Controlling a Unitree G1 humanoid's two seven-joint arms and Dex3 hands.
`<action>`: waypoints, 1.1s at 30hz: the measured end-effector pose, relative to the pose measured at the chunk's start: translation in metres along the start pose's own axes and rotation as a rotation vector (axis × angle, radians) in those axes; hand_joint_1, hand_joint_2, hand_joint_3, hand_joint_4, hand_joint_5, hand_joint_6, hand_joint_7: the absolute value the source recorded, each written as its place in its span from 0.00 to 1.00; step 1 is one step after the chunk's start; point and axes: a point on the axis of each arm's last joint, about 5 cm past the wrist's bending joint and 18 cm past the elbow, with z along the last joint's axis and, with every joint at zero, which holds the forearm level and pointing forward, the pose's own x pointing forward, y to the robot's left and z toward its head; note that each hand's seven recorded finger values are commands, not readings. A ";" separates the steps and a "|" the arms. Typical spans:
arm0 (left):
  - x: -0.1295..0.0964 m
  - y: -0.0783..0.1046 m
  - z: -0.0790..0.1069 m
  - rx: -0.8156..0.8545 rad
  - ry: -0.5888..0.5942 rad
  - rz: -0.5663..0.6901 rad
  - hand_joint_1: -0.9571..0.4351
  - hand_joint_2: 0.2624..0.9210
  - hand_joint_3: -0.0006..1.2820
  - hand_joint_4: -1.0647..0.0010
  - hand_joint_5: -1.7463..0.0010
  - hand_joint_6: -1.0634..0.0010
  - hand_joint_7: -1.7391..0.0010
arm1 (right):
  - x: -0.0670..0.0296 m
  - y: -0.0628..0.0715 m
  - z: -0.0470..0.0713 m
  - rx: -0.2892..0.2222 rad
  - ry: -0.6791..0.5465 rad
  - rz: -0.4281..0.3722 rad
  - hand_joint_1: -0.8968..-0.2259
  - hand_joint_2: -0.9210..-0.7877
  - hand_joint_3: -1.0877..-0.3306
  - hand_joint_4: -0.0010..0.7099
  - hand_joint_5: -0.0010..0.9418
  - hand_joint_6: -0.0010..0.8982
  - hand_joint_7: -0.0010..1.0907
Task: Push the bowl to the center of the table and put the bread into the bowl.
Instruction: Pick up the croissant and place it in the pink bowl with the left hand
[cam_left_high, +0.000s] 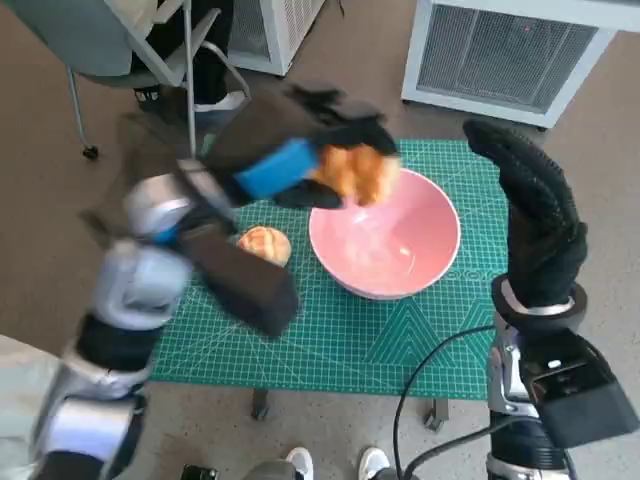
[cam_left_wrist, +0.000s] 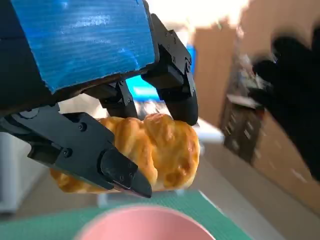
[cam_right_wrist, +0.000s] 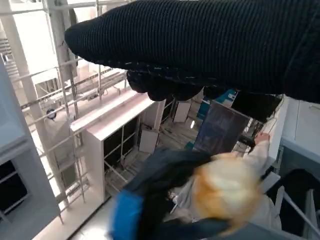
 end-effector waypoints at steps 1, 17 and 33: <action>0.005 -0.003 -0.002 -0.006 0.000 -0.021 0.69 1.00 0.05 0.38 0.36 0.38 0.31 | -0.0004 0.000 0.000 -0.001 0.000 -0.002 0.73 0.00 0.73 0.57 0.00 0.05 0.74; 0.044 -0.051 -0.021 -0.116 0.108 -0.285 0.69 1.00 0.15 0.50 0.28 0.52 0.22 | -0.0061 -0.002 0.003 -0.041 0.007 -0.023 0.71 0.00 0.74 0.57 0.00 0.08 0.69; 0.023 -0.047 -0.045 -0.260 0.135 -0.400 0.53 0.95 0.01 0.88 1.00 0.76 0.97 | -0.0100 -0.005 0.004 -0.052 0.008 -0.036 0.72 0.00 0.75 0.59 0.01 0.12 0.65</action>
